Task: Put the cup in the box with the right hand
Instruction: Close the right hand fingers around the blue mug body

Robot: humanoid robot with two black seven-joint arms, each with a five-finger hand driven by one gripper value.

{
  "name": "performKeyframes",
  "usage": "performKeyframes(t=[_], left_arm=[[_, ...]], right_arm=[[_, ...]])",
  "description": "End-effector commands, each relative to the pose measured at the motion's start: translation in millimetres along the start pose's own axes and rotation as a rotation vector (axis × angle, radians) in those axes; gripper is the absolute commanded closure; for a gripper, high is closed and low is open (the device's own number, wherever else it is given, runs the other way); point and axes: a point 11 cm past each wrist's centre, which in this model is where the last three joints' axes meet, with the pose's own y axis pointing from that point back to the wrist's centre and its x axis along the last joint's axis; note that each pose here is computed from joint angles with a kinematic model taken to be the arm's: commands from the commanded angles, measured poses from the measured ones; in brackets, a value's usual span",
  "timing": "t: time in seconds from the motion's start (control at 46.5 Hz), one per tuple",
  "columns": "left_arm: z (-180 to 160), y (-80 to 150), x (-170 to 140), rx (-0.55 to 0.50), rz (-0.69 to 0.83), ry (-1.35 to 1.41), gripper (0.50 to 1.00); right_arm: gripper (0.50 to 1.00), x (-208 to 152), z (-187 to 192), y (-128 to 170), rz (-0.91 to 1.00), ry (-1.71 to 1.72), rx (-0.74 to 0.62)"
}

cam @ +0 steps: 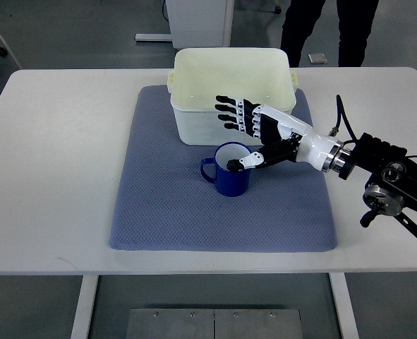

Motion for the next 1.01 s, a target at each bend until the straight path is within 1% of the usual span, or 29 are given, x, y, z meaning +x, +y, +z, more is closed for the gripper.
performKeyframes(t=[0.0, 0.107, 0.322, 0.58, 0.86, 0.988], left_arm=[[0, 0, 0, 0.000, 0.000, -0.002, 0.500], [0, 0, 0, 0.000, 0.000, 0.001, 0.500], [0, 0, 0, 0.000, 0.000, 0.001, 0.500], [0, 0, 0, 0.000, 0.000, 0.001, 0.500], [0, 0, 0, 0.000, 0.000, -0.002, 0.500], [0, 0, 0, 0.000, 0.000, -0.002, 0.500]], right_arm=[[0.509, 4, 5, 1, 0.019, -0.005, -0.010], [0.509, 6, 9, -3, 0.033, -0.014, -0.007], [0.511, 14, 24, 3, 0.073, -0.014, -0.025], [0.511, 9, 35, -1, 0.091, -0.005, -0.023], [0.513, 1, 43, -11, 0.089, -0.031, -0.025], [0.511, 3, 48, -12, 0.101, -0.038, -0.026]])
